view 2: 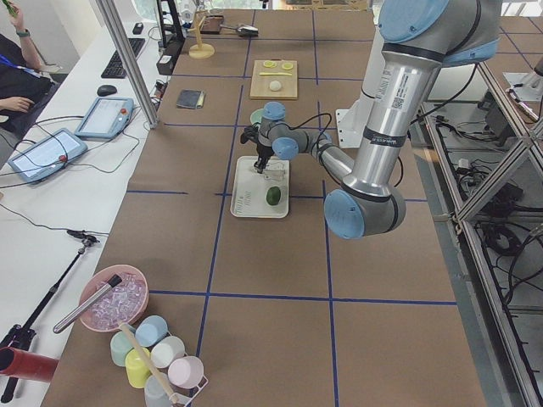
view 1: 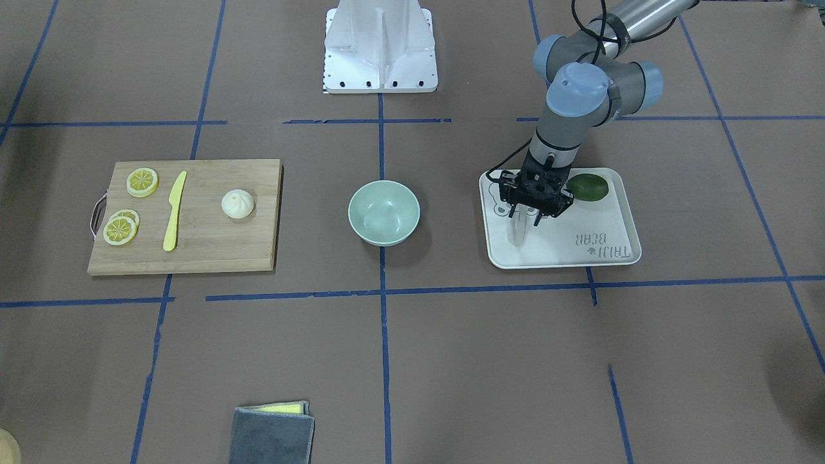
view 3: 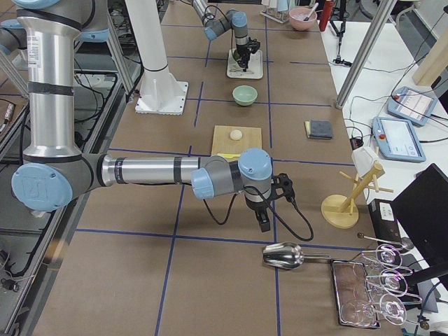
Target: Put spoon and bun in bowl
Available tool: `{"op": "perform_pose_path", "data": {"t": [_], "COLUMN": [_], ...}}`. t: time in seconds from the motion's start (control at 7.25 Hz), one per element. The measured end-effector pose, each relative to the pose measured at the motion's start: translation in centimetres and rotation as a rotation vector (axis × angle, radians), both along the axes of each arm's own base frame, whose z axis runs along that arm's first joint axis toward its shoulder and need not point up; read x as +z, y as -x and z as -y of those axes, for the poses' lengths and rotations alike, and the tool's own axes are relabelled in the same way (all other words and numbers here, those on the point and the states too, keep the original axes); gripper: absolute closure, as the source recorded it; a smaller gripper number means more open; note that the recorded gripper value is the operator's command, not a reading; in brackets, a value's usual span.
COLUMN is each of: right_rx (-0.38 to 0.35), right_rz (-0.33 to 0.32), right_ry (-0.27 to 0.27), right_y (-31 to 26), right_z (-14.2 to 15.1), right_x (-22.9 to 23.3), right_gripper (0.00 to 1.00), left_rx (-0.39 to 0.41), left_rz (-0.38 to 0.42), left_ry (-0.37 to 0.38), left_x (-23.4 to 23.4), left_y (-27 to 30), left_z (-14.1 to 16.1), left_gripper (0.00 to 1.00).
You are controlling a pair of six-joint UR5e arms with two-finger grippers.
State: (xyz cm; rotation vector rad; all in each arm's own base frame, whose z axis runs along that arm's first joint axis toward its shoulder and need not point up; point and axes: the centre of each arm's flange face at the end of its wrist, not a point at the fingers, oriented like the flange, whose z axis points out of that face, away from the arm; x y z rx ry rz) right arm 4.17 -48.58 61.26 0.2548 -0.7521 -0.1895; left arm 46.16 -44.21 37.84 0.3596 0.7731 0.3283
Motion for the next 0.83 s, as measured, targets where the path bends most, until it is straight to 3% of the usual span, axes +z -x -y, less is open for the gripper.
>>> {"op": "perform_pose_path", "data": {"t": [0.55,0.83], "right_rx": [0.000,-0.001], "right_rz": [0.000,-0.001], "right_ry": [0.001,0.005], "right_y": [0.0,0.0], "right_z": [0.0,0.0], "right_x": [0.1,0.3], "right_gripper": [0.00,0.00], "left_rx": [-0.011,-0.157], "left_rz": [-0.041,-0.140], "left_ry": [-0.011,0.112], "left_x": [-2.7,-6.9], "left_y": [0.4,0.7], "left_z": [0.0,0.7], "left_gripper": [1.00,1.00]}}
